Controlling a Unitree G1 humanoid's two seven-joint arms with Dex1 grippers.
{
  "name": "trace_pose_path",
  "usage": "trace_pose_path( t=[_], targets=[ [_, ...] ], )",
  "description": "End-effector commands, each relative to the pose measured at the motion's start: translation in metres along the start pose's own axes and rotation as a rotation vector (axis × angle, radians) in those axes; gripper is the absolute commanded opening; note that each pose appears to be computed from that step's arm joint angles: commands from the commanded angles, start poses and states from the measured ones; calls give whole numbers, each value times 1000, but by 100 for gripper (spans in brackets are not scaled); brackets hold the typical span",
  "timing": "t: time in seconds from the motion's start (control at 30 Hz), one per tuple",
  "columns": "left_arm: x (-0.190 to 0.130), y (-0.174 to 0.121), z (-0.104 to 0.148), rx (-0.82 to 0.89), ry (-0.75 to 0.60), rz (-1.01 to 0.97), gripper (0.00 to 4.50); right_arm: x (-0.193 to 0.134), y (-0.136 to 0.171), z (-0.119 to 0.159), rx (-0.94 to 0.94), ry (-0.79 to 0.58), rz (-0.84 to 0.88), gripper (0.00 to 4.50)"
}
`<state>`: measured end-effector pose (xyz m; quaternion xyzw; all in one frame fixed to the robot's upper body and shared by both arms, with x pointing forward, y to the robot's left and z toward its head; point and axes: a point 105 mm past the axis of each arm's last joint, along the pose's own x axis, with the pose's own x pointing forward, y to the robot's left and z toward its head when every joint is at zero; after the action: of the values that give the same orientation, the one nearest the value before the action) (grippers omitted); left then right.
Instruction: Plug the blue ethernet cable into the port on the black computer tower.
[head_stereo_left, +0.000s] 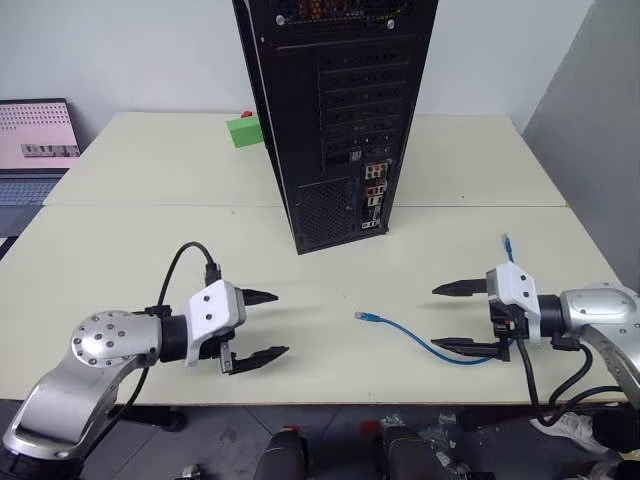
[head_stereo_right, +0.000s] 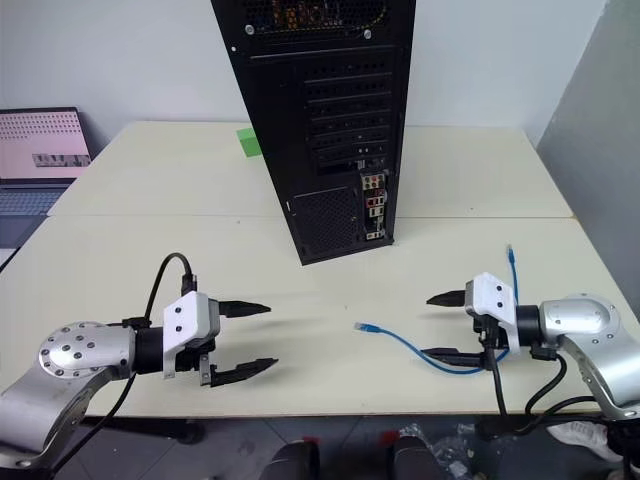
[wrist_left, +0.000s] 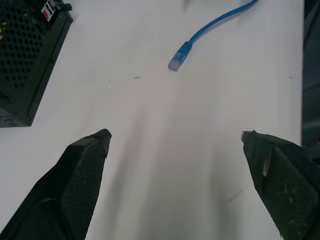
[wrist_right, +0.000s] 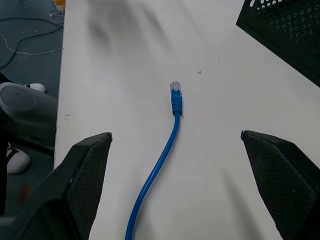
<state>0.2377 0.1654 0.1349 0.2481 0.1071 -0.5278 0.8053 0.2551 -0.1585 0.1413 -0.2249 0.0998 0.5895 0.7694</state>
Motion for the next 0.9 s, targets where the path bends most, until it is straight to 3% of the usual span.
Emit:
trace_pose_path(
  t=[0.03, 0.4, 0.9],
  targets=[
    [-4, -2, 10, 34, -25, -13, 446, -2, -2, 11, -32, -30, -2, 437],
    [1, -10, 4, 50, -3, -46, 446, 10, -3, 8, -22, -45, -29, 437],
    [11, -23, 5, 66, 3, -140, 446, 93, -11, -20, -10, -39, -51, 437]
  ],
)
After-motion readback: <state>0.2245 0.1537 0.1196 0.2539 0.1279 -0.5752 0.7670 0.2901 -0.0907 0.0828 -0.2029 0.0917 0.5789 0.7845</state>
